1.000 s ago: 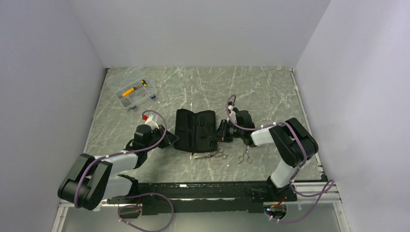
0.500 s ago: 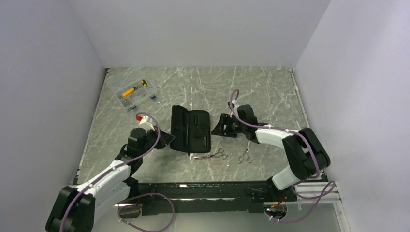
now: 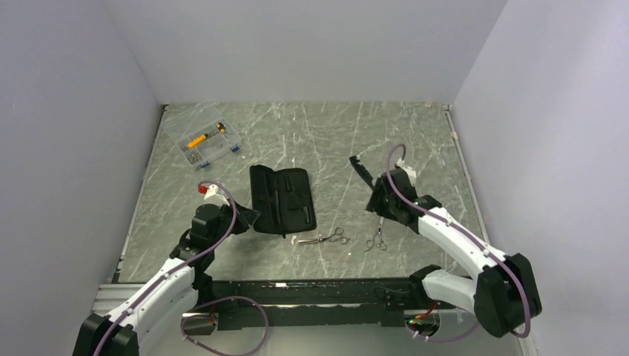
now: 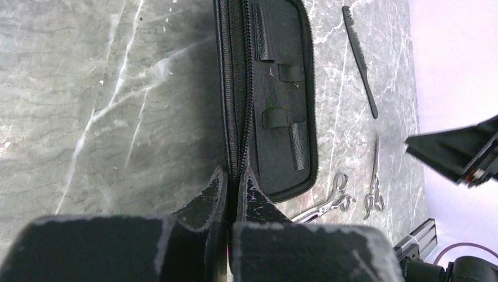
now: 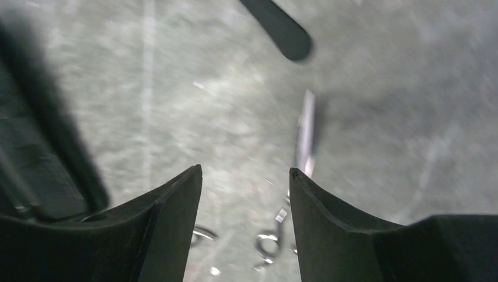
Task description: Sort the hair-cutting tools
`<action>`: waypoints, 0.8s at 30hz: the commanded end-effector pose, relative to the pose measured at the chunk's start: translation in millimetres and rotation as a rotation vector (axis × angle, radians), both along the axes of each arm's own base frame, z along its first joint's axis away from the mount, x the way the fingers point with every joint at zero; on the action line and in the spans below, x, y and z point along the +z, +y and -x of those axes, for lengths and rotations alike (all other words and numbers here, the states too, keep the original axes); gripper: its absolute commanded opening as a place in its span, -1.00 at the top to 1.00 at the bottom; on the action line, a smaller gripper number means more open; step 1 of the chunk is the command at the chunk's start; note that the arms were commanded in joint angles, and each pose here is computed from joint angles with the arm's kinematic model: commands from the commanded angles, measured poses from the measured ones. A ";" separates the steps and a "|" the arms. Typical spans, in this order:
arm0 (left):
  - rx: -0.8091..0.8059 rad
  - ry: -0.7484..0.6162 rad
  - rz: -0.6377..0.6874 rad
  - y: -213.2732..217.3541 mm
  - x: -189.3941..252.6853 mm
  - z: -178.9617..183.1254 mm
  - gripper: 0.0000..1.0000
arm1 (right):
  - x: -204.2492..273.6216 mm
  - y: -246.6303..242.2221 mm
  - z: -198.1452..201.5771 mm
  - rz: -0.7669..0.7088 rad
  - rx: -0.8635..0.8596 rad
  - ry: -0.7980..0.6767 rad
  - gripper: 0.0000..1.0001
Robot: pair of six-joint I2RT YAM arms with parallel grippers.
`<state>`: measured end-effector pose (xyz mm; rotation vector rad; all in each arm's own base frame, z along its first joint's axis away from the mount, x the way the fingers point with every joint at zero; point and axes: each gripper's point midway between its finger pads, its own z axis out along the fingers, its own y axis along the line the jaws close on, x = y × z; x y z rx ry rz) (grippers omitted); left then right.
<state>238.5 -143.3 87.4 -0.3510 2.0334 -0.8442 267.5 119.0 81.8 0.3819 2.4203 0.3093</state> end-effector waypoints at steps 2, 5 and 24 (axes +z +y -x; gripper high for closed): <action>0.037 -0.052 0.036 3.0 8.8 -4.6 1.00 | -29.5 -40.4 45.3 0.099 -0.162 0.110 -0.17; 0.031 -0.050 0.037 1.8 7.7 -4.7 1.00 | -32.2 -39.1 53.1 0.114 -0.170 0.145 -0.17; 0.011 -0.027 0.050 -2.7 -0.3 -2.2 1.00 | -62.8 -34.5 45.4 0.198 -0.145 0.205 0.07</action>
